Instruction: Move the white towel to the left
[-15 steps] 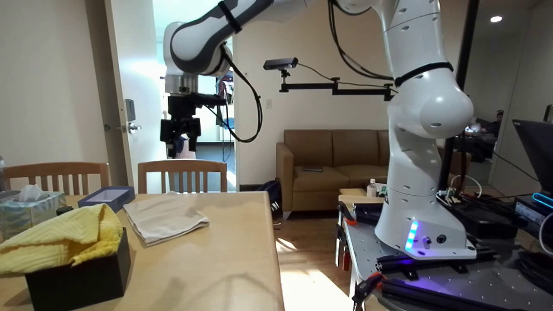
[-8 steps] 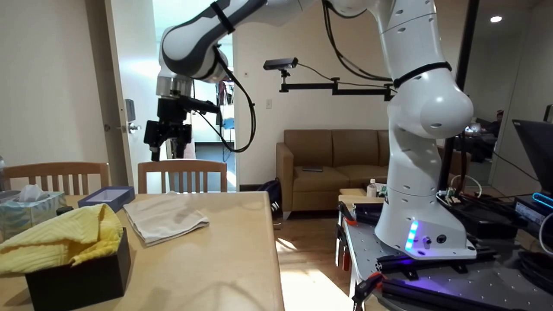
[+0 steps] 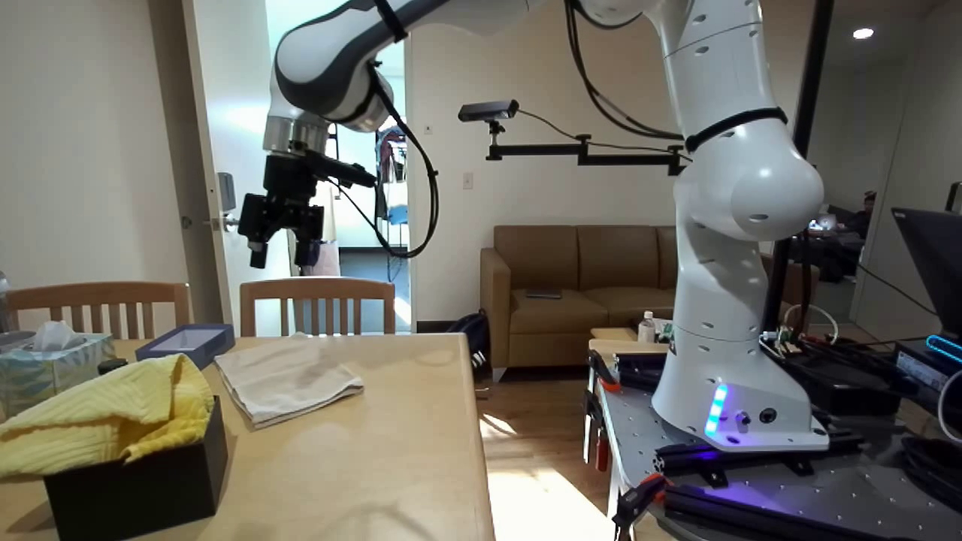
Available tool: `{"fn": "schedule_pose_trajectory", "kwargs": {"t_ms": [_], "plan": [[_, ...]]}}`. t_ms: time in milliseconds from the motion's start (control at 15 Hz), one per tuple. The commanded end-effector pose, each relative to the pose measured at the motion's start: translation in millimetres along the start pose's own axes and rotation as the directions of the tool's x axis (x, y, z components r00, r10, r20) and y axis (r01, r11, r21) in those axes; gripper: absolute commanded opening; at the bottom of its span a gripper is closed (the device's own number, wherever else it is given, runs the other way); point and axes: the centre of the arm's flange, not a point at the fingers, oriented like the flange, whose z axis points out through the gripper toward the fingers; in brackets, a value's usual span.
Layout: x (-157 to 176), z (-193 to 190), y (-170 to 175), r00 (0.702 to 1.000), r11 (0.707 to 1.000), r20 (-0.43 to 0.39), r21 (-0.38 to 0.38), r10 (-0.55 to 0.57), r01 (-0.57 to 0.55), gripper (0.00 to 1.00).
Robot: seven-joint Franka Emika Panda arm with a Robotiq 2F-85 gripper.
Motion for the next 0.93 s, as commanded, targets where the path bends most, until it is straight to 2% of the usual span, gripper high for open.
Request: {"fn": "schedule_pose_trajectory", "kwargs": {"t_ms": [0,133,533,867], "plan": [[10.4,1.1,-1.1,0.992,0.993,-0.087,0.055,-0.096,0.101,1.00],[17.6,3.5,-1.9,0.986,0.988,-0.115,0.085,-0.117,0.127,1.00],[33.9,26.2,5.0,0.984,0.975,-0.097,0.154,-0.148,0.162,1.00],[59.3,58.6,32.1,0.994,0.981,-0.093,0.174,-0.065,0.080,1.00]]}}
